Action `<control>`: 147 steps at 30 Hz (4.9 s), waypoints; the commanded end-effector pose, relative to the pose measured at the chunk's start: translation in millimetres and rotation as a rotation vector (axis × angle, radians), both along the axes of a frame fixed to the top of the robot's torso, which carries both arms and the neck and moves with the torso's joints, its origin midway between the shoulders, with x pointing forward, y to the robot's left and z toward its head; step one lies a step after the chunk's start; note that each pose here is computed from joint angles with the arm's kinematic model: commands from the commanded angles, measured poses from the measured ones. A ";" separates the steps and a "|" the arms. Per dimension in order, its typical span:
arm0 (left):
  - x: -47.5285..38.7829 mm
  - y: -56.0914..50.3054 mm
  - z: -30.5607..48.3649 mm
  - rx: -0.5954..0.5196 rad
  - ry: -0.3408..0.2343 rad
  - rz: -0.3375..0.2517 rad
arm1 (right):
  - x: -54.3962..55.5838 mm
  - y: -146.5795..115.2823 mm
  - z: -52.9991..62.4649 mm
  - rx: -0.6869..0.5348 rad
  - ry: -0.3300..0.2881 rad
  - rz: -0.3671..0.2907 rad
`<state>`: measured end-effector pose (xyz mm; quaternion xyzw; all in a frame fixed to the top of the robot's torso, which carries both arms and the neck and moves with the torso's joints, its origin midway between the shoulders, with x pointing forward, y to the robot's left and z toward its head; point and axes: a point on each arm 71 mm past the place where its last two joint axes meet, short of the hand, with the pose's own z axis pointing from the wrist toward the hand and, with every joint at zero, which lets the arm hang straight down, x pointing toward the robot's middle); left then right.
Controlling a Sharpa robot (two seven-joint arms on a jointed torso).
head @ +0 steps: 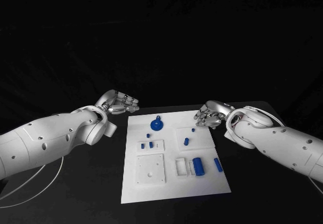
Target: Assemble the parts on the task board
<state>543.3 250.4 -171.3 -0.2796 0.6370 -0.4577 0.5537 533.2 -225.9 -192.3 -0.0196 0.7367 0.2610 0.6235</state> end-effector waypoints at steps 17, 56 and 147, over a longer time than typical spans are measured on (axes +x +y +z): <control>-6.1 -7.9 7.2 -0.239 0.024 0.008 | -12.4 25.6 -10.7 -0.266 -0.026 0.014; -4.6 -8.7 5.8 -0.248 0.043 0.006 | -18.4 50.6 -28.5 -0.338 -0.077 0.030; 11.3 -30.5 2.2 -0.301 0.052 0.024 | -115.6 154.3 -55.9 -0.081 -0.116 0.307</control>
